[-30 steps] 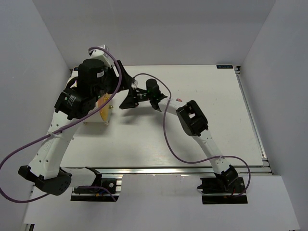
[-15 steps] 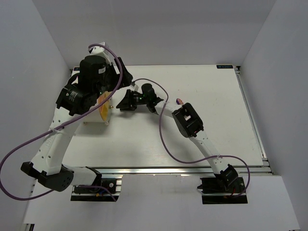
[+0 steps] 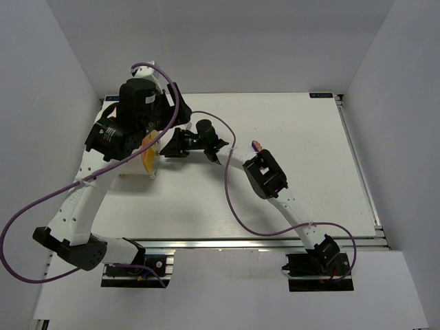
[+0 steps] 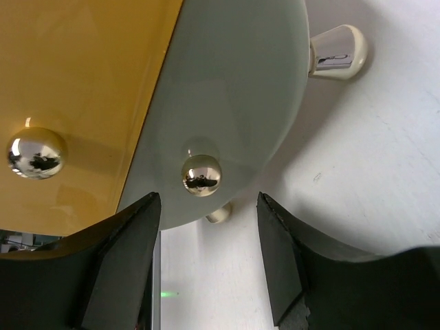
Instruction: Sort the legos into containers by color
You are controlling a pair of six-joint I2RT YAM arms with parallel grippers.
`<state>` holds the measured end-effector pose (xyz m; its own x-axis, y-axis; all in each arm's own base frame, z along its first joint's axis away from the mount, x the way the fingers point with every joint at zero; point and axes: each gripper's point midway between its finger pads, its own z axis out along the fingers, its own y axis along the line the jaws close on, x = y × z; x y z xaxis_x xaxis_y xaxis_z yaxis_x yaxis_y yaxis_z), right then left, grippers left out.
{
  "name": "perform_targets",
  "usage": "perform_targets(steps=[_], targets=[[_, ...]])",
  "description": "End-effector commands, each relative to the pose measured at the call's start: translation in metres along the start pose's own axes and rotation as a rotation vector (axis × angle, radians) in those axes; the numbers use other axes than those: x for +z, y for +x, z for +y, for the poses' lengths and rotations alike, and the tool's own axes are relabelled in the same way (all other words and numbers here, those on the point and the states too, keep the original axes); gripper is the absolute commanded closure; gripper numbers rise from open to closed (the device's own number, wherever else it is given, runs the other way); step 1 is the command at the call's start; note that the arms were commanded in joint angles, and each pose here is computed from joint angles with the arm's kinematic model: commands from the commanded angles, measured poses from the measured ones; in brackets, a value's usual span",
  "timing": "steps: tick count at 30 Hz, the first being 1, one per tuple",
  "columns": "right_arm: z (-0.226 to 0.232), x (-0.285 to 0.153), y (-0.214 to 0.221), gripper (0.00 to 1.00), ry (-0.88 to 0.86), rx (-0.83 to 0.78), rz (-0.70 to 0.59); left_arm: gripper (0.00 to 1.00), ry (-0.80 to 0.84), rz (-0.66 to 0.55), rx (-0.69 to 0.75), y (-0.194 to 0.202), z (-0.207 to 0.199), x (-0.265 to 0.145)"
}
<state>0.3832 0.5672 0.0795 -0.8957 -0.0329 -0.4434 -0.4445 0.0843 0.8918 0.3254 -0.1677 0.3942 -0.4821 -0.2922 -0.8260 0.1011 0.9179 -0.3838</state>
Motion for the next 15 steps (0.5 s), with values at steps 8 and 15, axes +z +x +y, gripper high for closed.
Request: perform_targets(steps=[8,15], targets=[[0.009,0.019,-0.001,0.42,-0.039,-0.059,-0.040,0.14,0.008,0.001,-0.003,0.003,0.004,-0.014],[0.013,0.020,-0.012,0.46,-0.045,-0.100,-0.078,0.13,0.009,0.010,-0.002,0.005,0.005,-0.015]])
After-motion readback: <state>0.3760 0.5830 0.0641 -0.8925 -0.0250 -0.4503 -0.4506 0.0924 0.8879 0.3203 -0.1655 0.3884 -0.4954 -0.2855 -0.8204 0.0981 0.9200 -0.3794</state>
